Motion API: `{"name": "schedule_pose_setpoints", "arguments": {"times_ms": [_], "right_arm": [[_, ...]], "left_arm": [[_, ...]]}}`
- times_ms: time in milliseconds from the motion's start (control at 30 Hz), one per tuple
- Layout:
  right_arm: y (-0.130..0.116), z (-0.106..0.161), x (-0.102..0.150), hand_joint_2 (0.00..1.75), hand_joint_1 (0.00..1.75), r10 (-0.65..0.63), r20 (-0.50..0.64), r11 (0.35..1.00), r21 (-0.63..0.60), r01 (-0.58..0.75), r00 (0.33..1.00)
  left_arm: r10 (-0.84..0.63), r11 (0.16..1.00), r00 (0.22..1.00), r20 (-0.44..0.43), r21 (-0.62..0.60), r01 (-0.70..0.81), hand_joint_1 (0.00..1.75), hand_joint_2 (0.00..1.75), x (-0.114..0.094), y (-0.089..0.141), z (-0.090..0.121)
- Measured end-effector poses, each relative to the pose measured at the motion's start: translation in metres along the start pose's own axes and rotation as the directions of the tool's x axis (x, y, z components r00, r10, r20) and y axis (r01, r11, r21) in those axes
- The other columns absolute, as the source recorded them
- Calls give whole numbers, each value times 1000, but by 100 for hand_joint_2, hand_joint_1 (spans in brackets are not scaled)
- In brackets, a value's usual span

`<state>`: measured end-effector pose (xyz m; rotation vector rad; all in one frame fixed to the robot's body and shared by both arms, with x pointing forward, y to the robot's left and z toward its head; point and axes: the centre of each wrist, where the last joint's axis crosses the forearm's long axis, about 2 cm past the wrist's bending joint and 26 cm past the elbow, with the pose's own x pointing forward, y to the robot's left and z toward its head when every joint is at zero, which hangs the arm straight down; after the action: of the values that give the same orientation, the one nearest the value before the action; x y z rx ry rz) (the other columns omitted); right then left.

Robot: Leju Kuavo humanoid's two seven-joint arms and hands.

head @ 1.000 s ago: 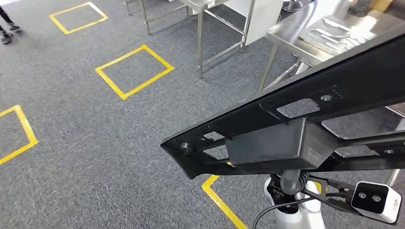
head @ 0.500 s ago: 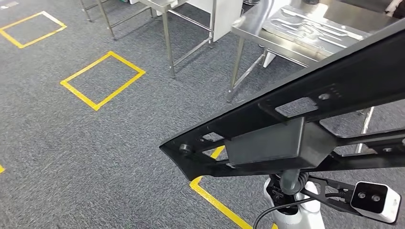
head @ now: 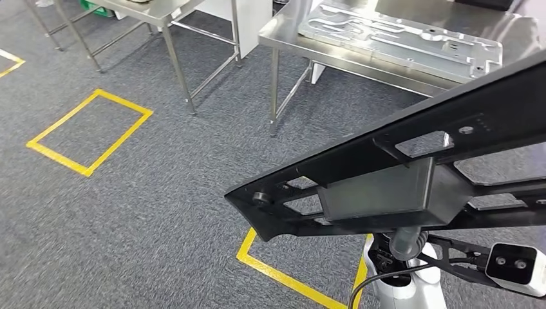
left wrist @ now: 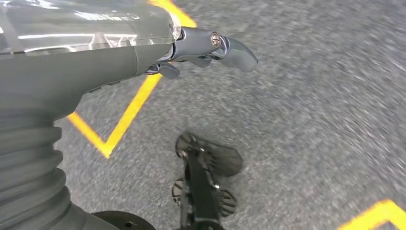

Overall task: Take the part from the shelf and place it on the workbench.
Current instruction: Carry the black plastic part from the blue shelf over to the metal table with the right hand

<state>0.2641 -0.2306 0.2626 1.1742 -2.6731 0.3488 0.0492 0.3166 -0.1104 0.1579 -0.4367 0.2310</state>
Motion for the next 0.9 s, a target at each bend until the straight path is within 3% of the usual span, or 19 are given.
{"name": "schedule_pose_setpoints", "arguments": {"times_ms": [900], "right_arm": [[-10, 9, 8, 175, 175, 7, -13, 1000, 9, -6, 1000]], "left_arm": [[23, 1000, 1000, -10, 12, -23, 0, 175, 2, -3, 0]]}}
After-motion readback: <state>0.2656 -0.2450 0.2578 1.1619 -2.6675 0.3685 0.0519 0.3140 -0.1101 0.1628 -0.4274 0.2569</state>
